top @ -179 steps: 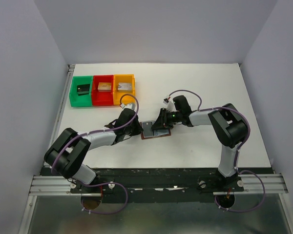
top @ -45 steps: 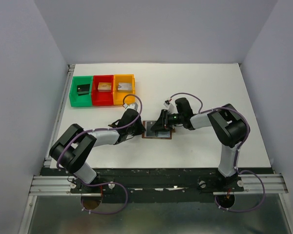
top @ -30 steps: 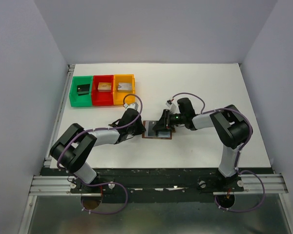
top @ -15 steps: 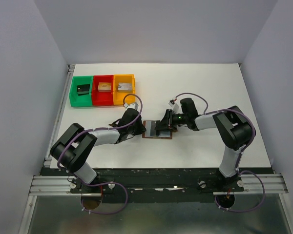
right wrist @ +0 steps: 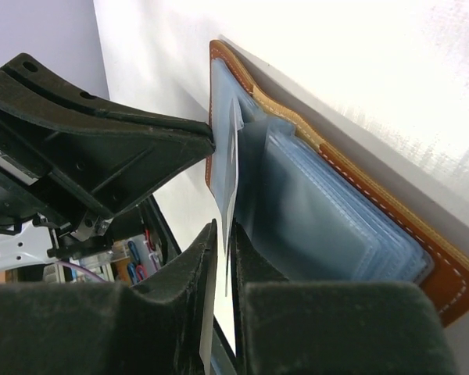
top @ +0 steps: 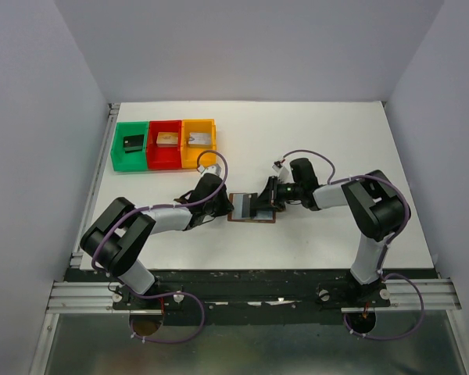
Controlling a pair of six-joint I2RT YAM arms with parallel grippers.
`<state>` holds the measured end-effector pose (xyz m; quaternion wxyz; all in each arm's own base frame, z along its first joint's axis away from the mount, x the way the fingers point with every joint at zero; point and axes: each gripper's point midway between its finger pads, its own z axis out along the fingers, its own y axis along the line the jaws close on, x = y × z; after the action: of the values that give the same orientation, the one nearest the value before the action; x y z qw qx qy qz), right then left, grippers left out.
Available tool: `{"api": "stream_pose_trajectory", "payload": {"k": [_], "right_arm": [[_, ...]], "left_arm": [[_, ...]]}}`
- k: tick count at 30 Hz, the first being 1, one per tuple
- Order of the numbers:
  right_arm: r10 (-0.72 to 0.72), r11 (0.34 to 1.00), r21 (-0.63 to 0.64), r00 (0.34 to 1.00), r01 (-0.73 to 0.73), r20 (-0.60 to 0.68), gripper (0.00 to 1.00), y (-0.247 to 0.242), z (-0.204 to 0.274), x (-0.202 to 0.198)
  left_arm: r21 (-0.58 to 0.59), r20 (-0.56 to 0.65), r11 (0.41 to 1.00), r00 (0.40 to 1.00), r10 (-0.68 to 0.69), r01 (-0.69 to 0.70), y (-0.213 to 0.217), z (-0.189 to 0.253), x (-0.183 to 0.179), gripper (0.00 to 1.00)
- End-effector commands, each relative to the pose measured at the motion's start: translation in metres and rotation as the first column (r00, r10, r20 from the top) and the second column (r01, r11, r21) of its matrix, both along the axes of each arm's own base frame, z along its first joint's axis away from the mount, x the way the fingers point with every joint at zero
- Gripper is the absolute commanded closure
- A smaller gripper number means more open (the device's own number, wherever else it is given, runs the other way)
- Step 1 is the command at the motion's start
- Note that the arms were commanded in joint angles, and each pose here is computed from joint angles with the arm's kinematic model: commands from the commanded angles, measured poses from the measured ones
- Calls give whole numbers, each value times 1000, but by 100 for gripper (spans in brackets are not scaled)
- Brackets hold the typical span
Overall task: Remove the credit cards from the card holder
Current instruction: Remove the credit card from the card holder.
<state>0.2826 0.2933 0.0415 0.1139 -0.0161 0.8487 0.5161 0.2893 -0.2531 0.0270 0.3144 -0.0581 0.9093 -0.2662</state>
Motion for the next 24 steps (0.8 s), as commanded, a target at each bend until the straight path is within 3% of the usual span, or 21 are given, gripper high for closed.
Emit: {"api": "stream_pose_trajectory", "payload": {"k": [1, 14, 21, 24], "right_arm": [[-18, 1000, -10, 999, 18, 34, 83, -6, 5, 3], [-66, 991, -116, 997, 69, 32, 100, -33, -1, 0], [-77, 975, -199, 992, 95, 96, 100, -48, 16, -2], [-82, 964, -244, 991, 107, 110, 100, -57, 28, -6]], "left_arm": [[117, -108, 993, 994, 26, -14, 25, -34, -23, 100], [111, -101, 994, 995, 21, -10, 23, -33, -23, 100], [57, -58, 998, 998, -17, 20, 10, -12, -15, 100], [3, -33, 998, 998, -60, 61, -3, 4, -13, 88]]}}
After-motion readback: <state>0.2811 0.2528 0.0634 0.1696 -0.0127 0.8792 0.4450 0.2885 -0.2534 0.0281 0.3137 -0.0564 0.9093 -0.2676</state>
